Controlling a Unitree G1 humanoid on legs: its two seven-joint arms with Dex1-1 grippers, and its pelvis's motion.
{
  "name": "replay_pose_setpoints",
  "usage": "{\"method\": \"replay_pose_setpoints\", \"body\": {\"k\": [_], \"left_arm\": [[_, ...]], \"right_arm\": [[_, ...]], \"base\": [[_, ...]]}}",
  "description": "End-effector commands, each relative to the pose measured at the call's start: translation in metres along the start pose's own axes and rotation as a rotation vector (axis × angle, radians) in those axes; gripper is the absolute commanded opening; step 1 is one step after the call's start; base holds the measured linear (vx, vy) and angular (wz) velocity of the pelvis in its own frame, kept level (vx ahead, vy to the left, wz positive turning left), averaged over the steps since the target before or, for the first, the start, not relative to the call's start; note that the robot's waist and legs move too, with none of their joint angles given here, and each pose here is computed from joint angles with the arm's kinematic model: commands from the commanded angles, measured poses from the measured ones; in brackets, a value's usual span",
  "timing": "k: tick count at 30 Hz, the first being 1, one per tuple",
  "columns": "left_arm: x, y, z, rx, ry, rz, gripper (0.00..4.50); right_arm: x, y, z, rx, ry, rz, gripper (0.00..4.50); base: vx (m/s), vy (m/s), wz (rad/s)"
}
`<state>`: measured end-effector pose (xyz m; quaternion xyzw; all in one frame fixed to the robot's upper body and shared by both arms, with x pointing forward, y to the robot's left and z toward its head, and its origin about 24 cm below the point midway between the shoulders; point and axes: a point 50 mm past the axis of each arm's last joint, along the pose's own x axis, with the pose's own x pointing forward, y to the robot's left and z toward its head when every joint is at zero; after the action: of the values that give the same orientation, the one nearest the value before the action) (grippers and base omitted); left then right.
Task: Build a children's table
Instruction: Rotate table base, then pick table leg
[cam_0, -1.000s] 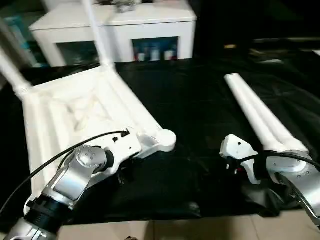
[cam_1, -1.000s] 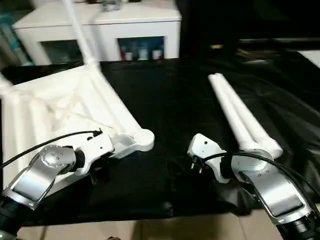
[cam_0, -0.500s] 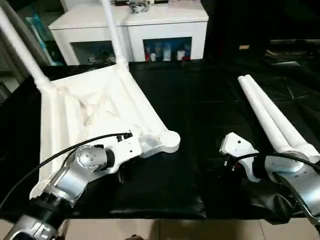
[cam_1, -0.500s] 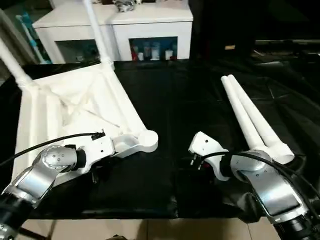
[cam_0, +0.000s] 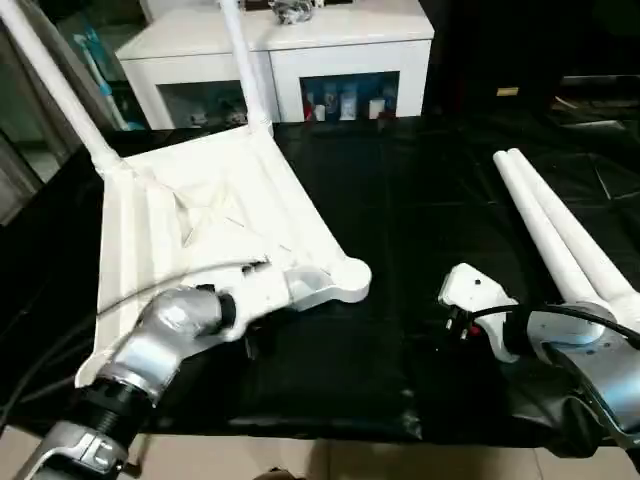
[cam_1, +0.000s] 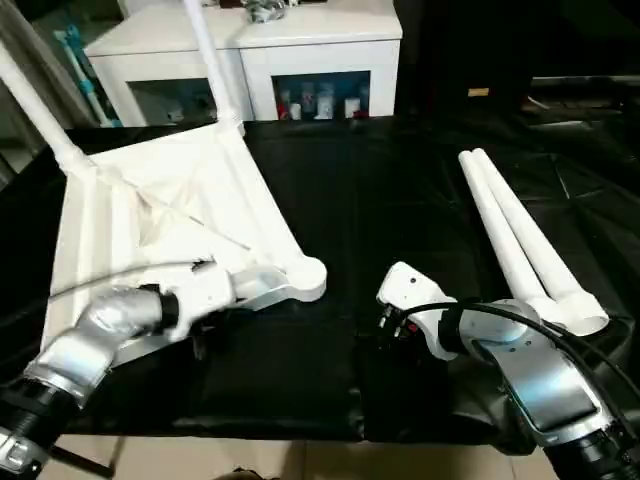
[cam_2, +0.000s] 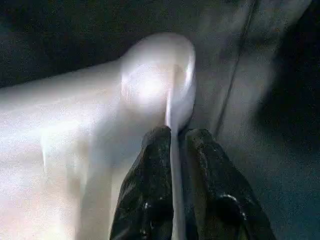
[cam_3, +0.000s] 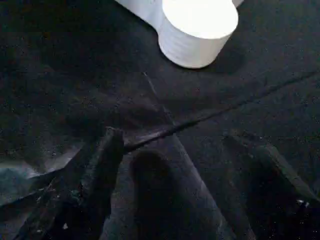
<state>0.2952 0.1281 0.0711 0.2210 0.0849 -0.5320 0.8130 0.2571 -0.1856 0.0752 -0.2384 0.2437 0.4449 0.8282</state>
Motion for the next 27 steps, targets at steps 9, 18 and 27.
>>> {"method": "replay_pose_setpoints", "body": {"k": [9, 18, 27], "left_arm": [[-0.036, 0.012, 0.034, -0.117, -0.112, -0.016, 1.24], [-0.026, 0.023, 0.053, -0.055, -0.099, 0.128, 1.31], [-0.013, 0.003, 0.061, -0.084, -0.139, 0.044, 1.31]], "right_arm": [[-0.016, -0.042, 0.025, 0.095, -0.099, -0.277, 3.46], [-0.029, -0.084, 0.005, 0.380, 0.117, -0.611, 4.06], [-0.049, -0.108, -0.016, 0.478, 0.274, -0.804, 4.46]], "base": [[0.000, 0.000, 0.00], [0.000, 0.000, 0.00], [0.000, 0.000, 0.00]]}}
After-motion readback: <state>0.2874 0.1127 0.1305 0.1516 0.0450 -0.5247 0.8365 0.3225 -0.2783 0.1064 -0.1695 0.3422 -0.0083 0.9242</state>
